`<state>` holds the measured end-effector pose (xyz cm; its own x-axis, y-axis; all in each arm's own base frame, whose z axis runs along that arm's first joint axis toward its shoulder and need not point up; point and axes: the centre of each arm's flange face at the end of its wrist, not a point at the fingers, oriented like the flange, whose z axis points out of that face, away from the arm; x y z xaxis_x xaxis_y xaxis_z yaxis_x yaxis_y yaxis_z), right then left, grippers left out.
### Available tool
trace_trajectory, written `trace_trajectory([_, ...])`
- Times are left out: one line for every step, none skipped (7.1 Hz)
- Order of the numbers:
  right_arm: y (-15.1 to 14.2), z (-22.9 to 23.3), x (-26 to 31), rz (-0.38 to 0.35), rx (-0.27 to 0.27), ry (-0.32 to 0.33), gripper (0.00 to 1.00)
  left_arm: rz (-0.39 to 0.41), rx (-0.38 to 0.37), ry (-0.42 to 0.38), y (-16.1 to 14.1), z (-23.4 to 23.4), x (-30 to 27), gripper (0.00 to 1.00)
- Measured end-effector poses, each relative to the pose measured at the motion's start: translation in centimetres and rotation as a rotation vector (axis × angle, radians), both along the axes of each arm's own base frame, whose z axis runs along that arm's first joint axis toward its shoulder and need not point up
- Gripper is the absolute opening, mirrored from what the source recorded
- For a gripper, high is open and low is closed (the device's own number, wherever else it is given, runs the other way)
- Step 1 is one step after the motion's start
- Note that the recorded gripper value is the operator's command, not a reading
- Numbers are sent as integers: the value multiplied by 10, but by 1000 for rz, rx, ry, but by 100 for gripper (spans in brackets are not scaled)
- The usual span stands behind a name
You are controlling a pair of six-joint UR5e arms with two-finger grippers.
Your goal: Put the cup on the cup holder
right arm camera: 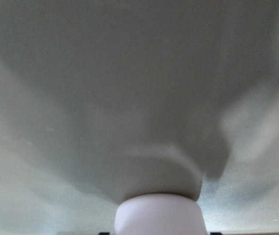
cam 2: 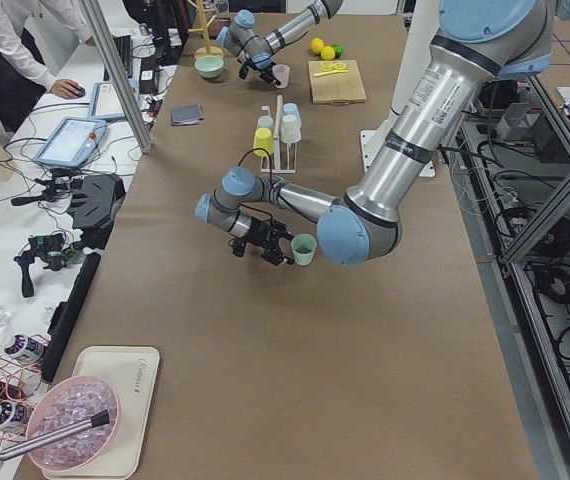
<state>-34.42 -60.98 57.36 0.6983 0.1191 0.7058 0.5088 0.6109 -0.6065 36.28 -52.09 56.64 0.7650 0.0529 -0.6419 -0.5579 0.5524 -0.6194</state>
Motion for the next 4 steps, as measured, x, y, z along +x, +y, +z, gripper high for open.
trace_trajectory([-3, -3, 4, 8, 7, -6, 32, 5, -6, 0, 5, 3, 3, 98])
trace_trajectory([-11, -13, 14, 25, 28, -20, 31, 9, -13, -1, 12, 8, 5, 97])
trace_trajectory([-22, -28, 28, 45, 69, -50, 31, 11, -22, -1, 18, 13, 7, 73])
trace_trajectory([-33, -46, 46, 63, 132, -111, 31, 15, -29, 2, 24, 16, 11, 40])
